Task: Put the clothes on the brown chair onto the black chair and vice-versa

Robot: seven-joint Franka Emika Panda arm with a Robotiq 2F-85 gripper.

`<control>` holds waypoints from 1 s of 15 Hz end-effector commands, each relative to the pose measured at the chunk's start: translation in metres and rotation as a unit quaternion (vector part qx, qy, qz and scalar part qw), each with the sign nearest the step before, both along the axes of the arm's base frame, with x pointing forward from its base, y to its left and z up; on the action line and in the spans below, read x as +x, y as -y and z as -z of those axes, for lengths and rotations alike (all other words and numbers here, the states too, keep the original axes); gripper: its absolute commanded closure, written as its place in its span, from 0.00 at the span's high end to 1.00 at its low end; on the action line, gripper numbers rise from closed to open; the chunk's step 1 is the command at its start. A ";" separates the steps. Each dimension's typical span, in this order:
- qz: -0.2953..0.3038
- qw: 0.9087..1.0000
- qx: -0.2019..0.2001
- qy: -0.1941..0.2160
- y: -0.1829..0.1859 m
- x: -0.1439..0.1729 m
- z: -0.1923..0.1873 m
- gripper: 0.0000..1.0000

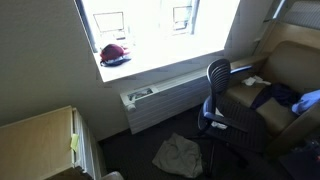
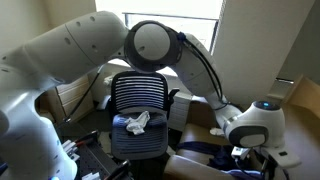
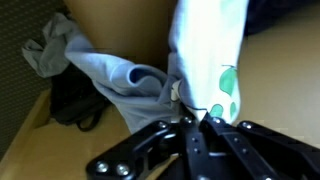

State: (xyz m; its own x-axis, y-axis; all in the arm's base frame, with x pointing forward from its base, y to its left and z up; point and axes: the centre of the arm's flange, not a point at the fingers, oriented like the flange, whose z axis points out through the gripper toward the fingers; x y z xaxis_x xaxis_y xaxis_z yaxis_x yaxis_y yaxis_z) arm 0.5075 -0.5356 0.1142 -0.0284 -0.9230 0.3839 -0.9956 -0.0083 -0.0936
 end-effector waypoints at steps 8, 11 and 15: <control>-0.118 0.951 -0.126 0.259 -0.084 0.062 -0.267 0.02; -0.201 0.937 -0.089 0.272 -0.167 0.073 -0.264 0.02; -0.263 0.926 -0.083 0.258 -0.213 0.122 -0.259 0.02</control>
